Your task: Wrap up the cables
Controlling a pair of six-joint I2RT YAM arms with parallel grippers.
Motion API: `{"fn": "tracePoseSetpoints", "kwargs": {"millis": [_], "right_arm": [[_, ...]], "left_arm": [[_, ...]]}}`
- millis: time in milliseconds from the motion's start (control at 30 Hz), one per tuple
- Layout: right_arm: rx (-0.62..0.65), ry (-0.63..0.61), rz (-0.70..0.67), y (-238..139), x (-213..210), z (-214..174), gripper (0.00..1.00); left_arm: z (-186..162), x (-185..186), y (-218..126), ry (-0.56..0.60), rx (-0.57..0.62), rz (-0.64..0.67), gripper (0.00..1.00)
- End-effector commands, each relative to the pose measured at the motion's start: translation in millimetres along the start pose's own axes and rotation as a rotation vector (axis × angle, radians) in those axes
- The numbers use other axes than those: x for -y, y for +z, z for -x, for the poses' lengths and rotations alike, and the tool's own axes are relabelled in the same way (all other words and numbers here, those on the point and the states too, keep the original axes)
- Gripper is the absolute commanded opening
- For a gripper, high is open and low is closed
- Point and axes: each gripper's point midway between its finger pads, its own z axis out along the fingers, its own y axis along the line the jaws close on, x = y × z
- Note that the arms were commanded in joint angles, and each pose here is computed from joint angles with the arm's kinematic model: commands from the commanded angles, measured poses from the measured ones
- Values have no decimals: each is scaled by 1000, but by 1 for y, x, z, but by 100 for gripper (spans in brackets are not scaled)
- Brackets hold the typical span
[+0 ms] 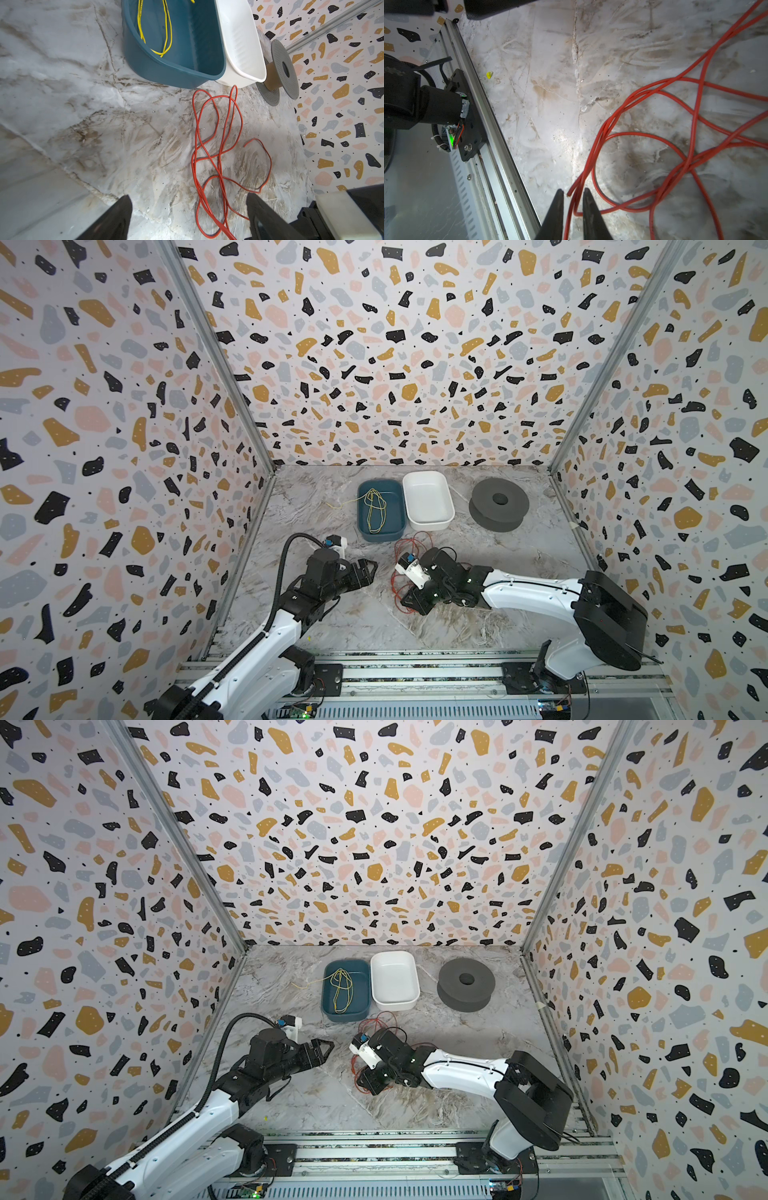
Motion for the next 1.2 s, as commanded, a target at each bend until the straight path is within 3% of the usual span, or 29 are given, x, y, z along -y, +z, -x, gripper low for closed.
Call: {"fn": "tracePoseSetpoints", "kwargs": {"millis": [0, 533, 667, 1167], "right_arm": [[22, -10, 7, -1, -3, 3, 17], [32, 5, 50, 12, -5, 9, 15], [57, 44, 49, 0, -2, 22, 28], [-102, 63, -182, 8, 18, 35, 28]], "left_arm": [[12, 11, -3, 28, 36, -27, 87], [12, 13, -2, 11, 43, -41, 87], [11, 10, -1, 18, 41, -32, 87], [24, 3, -11, 110, 58, 69, 88]]}}
